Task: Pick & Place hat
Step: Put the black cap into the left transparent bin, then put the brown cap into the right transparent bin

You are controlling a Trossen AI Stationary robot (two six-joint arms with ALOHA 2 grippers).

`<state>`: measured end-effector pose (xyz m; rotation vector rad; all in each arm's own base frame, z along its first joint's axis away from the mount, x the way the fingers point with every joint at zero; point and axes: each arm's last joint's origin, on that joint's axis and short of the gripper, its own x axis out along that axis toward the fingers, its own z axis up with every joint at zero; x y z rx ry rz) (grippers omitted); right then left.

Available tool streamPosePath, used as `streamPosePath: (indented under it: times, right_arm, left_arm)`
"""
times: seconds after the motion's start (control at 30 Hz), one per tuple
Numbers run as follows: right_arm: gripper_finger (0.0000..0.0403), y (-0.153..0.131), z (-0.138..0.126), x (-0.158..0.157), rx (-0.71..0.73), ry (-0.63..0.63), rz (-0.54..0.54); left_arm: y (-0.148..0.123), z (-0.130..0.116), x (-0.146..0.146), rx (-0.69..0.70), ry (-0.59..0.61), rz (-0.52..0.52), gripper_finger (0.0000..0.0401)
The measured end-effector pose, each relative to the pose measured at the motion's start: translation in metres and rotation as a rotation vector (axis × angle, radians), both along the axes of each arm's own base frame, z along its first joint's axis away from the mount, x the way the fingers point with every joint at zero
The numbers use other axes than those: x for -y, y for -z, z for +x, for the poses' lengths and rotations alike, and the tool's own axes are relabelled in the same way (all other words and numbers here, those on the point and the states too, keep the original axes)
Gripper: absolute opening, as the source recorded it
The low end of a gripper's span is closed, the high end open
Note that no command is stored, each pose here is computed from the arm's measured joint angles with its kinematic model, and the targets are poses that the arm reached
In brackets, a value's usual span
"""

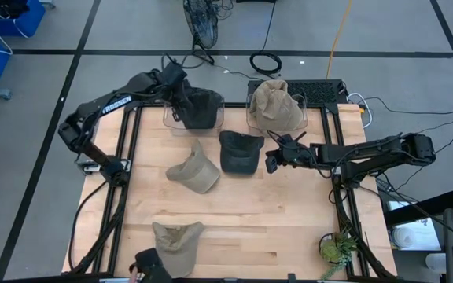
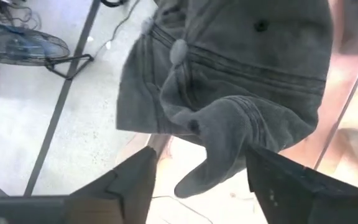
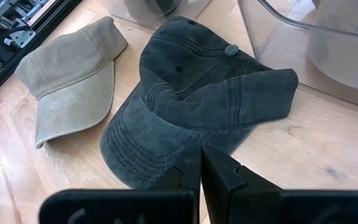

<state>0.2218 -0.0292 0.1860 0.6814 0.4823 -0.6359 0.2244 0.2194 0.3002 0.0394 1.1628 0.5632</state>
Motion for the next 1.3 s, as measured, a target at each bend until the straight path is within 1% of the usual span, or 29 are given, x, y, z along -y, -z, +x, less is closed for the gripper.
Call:
streamPosePath:
  times: [0.1, 0.17, 0.23, 0.3, 0.37, 0.43, 0.5, 0.6, 0.63, 0.67, 0.7, 0.87, 0.97, 1.03, 1.1, 1.2, 1.3]
  right_arm:
    - [0.0000, 0.000, 0.000, 0.002, -0.009, -0.006, -0.017]
    - [0.0000, 0.000, 0.000, 0.003, -0.019, -0.015, -0.035]
    - [0.0000, 0.000, -0.001, 0.005, -0.032, -0.029, -0.060]
    - [0.0000, 0.000, -0.001, 0.007, -0.044, -0.038, -0.081]
    - [0.0000, 0.000, -0.001, 0.008, -0.054, -0.046, -0.098]
    - [0.0000, 0.000, -0.001, 0.009, -0.061, -0.054, -0.111]
    - [0.0000, 0.000, -0.001, 0.009, -0.065, -0.060, -0.117]
    - [0.0000, 0.000, -0.001, 0.009, -0.077, -0.083, -0.139]
    - [0.0000, 0.000, -0.001, 0.009, -0.084, -0.093, -0.150]
    - [0.0000, 0.000, -0.001, 0.009, -0.090, -0.102, -0.162]
    - [0.0000, 0.000, -0.001, 0.009, -0.095, -0.110, -0.171]
    - [0.0000, 0.000, -0.001, 0.009, -0.132, -0.166, -0.237]
    - [0.0000, 0.000, -0.001, 0.009, -0.154, -0.200, -0.278]
    - [0.0000, 0.000, -0.001, 0.009, -0.160, -0.210, -0.290]
    - [0.0000, -0.001, 0.000, 0.009, -0.151, -0.214, -0.301]
    - [0.0000, -0.004, 0.002, 0.009, -0.109, -0.196, -0.295]
    - [0.0000, -0.007, 0.004, 0.009, -0.043, -0.162, -0.263]
  left_arm:
    - [-0.013, -0.007, 0.006, 0.052, -0.044, 0.018, 0.0269]
    - [-0.024, -0.013, 0.013, 0.108, -0.099, 0.030, 0.0275]
    - [-0.037, -0.019, 0.021, 0.177, -0.155, 0.037, 0.0274]
    - [-0.052, -0.027, 0.034, 0.259, -0.197, 0.049, 0.0262]
    - [-0.066, -0.033, 0.048, 0.347, -0.230, 0.053, 0.0237]
    - [-0.077, -0.038, 0.062, 0.415, -0.230, 0.049, 0.0200]
    - [-0.086, -0.039, 0.079, 0.475, -0.207, 0.036, 0.0151]
    - [-0.093, -0.035, 0.101, 0.547, -0.181, -0.014, 0.0061]
    - [-0.094, -0.032, 0.108, 0.563, -0.172, -0.036, 0.0033]
    - [-0.094, -0.028, 0.114, 0.574, -0.163, -0.057, 0.0017]
    - [-0.094, -0.025, 0.121, 0.583, -0.149, -0.076, 0.0013]
    - [-0.089, -0.003, 0.159, 0.574, -0.049, -0.145, 0.0004]
    - [-0.080, 0.010, 0.182, 0.525, 0.019, -0.160, 0.0004]
    - [-0.076, 0.018, 0.197, 0.502, 0.082, -0.182, 0.0003]
    - [-0.069, 0.026, 0.211, 0.476, 0.116, -0.209, 0.0004]
    - [-0.052, 0.034, 0.227, 0.442, 0.084, -0.276, 0.0003]
    - [-0.029, 0.034, 0.240, 0.395, 0.047, -0.326, 0.0004]
